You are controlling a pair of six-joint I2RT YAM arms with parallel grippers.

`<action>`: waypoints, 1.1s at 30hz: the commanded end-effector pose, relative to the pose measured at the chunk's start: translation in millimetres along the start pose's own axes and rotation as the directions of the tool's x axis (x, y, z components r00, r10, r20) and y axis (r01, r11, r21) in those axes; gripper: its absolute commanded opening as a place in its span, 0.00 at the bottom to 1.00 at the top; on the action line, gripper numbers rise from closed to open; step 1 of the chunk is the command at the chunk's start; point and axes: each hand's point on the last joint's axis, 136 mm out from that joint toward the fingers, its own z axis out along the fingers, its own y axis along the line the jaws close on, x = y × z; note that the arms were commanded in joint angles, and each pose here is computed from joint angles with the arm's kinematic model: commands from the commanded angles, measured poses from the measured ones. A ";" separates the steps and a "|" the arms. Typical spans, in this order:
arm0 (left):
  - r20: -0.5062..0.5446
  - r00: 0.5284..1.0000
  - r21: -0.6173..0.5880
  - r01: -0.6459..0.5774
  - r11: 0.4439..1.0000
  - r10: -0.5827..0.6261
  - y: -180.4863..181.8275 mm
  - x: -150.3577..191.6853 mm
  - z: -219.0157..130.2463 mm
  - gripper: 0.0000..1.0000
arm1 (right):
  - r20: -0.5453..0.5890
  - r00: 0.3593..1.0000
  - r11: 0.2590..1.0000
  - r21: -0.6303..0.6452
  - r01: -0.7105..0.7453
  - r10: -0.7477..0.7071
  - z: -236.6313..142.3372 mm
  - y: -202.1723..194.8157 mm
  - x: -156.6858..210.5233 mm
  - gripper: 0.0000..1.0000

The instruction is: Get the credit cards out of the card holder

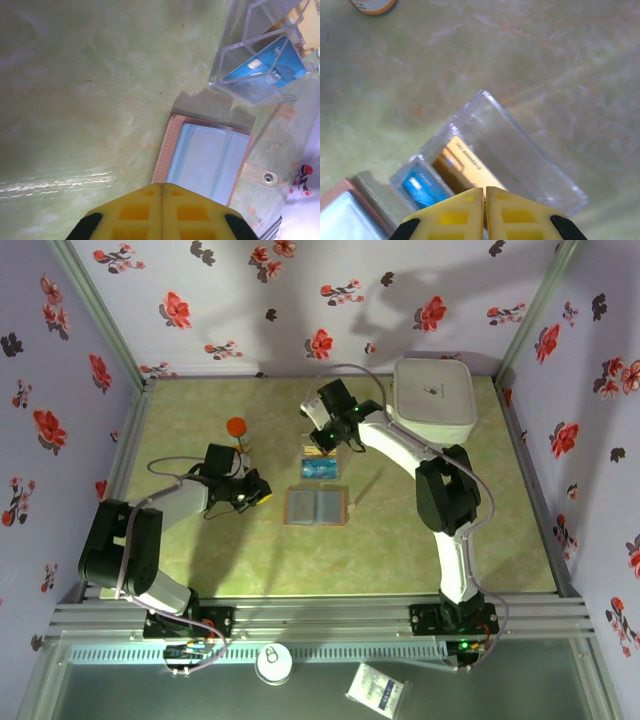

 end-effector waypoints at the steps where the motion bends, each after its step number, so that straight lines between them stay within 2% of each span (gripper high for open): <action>1: -0.027 1.000 0.032 -0.006 0.999 0.007 -15.2 0.5 5.5 0.00 | 0.057 0.977 0.977 0.046 -0.206 0.204 -12.9 6.0 -3.4 0.11; 5: -0.034 0.998 0.040 -0.050 0.998 0.051 -19.1 5.3 9.6 0.00 | 0.099 0.934 0.938 0.022 -0.347 0.343 -16.7 24.9 7.7 0.11; 10: -0.022 0.994 0.033 -0.105 0.994 0.106 -23.4 9.6 13.0 0.00 | 0.137 0.896 0.905 -0.004 -0.426 0.423 -27.7 45.6 24.1 0.10; 19: -0.073 0.990 -0.005 -0.121 0.993 0.121 -27.9 35.7 23.7 0.00 | 0.038 0.791 0.792 -0.019 -0.610 0.610 -46.7 60.1 62.6 0.09; 33: -0.114 0.988 -0.089 -0.116 0.989 0.106 -1.8 45.5 43.3 0.00 | -0.121 0.707 0.693 -0.144 -0.707 0.697 -26.2 93.9 95.7 0.31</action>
